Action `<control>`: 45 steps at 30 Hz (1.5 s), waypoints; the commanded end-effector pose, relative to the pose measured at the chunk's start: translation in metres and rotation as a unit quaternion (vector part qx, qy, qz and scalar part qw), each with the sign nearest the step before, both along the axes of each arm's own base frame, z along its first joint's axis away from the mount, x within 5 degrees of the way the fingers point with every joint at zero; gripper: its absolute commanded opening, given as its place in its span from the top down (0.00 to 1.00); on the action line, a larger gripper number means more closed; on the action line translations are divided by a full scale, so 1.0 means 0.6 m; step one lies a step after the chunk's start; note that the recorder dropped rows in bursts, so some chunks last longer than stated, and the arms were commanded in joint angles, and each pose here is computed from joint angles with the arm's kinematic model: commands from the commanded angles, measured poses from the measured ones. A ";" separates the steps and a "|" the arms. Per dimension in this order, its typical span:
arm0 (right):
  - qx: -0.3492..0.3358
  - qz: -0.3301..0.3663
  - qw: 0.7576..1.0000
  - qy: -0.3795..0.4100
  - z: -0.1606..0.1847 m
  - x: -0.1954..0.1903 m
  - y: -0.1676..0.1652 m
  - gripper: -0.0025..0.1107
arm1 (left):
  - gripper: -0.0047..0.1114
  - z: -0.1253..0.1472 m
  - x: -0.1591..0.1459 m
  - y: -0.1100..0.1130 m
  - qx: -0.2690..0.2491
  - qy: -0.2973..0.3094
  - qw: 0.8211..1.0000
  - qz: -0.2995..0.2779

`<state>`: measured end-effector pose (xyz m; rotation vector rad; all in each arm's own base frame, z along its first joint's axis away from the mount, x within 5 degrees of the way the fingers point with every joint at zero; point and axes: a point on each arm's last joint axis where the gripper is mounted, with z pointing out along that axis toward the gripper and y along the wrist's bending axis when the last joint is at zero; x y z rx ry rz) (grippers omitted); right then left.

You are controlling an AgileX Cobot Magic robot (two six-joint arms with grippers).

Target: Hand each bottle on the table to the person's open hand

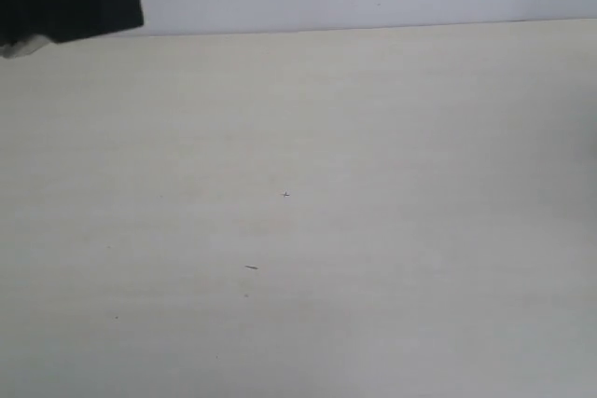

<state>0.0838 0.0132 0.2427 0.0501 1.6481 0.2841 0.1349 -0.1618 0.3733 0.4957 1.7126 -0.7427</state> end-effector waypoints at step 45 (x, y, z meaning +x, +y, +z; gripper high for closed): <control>0.001 -0.002 1.000 -0.001 -0.001 -0.001 -0.001 0.98 | 0.96 -0.270 -0.132 0.249 -0.206 -0.004 0.938 0.279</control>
